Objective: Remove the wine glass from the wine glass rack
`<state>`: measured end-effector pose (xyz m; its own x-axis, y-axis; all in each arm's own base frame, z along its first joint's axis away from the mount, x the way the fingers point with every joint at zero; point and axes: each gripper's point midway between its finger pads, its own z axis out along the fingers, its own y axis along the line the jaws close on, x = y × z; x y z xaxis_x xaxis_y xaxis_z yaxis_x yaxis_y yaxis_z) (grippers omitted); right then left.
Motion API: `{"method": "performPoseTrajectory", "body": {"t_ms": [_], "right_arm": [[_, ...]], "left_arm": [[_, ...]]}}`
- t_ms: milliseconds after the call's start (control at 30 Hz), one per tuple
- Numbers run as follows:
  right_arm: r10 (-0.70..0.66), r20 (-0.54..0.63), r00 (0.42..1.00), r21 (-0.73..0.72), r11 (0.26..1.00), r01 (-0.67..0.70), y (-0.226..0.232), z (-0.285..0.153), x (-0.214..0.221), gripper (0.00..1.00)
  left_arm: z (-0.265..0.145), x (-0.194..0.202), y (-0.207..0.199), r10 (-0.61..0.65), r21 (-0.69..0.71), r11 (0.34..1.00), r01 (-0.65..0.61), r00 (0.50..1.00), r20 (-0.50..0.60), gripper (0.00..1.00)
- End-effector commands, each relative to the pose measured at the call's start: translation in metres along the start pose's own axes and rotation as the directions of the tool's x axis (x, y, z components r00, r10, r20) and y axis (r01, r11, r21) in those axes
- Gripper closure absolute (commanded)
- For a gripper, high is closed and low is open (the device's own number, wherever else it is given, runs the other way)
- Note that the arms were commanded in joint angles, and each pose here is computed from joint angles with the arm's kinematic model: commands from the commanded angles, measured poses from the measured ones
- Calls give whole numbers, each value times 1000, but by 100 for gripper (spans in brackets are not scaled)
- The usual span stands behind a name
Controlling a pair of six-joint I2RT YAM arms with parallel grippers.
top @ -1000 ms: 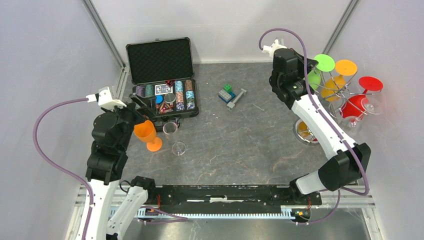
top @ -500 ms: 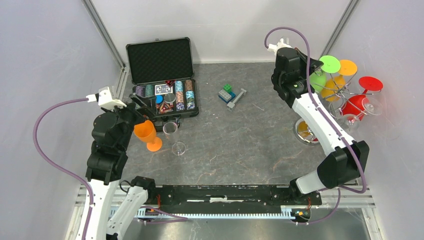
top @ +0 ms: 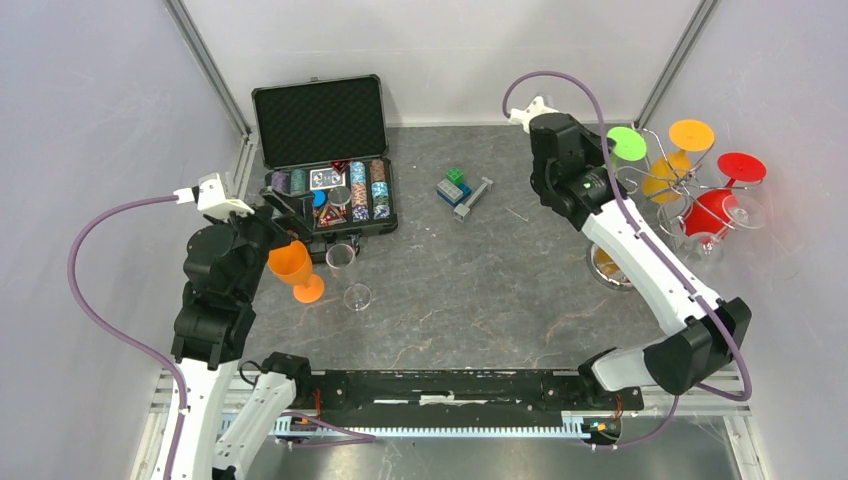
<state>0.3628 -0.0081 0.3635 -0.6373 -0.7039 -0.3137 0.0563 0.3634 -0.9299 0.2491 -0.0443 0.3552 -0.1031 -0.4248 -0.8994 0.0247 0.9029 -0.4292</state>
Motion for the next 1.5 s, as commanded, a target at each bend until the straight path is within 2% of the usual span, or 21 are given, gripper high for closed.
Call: {"method": "performPoseTrajectory", "body": {"t_ms": [0,233,333,467,567,633,667,800,1000,1067,1133,1300,1433,1467], "right_arm": [[135,130,982,-89,988,-124,-2,-18,-25,100],[217,242,946,-170,969,-179,4,-36,-54,100],[288,312,905,-254,943,-213,11,-50,-73,100],[398,419,816,-348,900,-261,8,-67,-100,100],[522,484,703,-445,838,-316,3,-84,-120,100],[618,511,597,-534,773,-344,0,-99,-133,100],[680,518,519,-589,724,-360,-3,-110,-140,100],[821,494,286,-736,570,-365,-5,-139,-156,100],[937,339,91,-892,350,-284,11,-171,-169,100],[963,265,58,-933,271,-237,20,-182,-172,100],[973,223,57,-957,230,-177,30,-192,-176,100],[983,164,77,-976,174,-133,52,-197,-179,100],[990,120,71,-987,127,-97,61,-203,-182,100],[991,115,74,-988,122,-94,63,-203,-183,100]], "left_arm": [[-1,-11,-10,-17,38,999,16,999,30,0],[-1,-10,-14,-24,58,998,23,999,21,0],[-4,-1,-44,21,233,972,-12,999,-35,0],[-6,17,-79,53,428,904,8,990,-132,0],[0,29,-88,23,461,884,79,977,-212,0],[6,33,-93,-17,467,874,135,968,-249,0],[8,36,-97,-33,482,861,162,963,-266,0],[10,43,-112,-51,551,803,226,948,-314,0],[16,42,-122,-95,573,768,287,935,-341,0],[16,40,-126,-111,586,749,309,931,-348,0],[16,37,-128,-131,586,743,325,928,-349,0],[24,37,-126,-207,531,750,394,903,-377,6],[35,42,-124,-295,455,746,486,854,-429,19],[34,35,-129,-306,475,729,493,855,-418,21]]}}
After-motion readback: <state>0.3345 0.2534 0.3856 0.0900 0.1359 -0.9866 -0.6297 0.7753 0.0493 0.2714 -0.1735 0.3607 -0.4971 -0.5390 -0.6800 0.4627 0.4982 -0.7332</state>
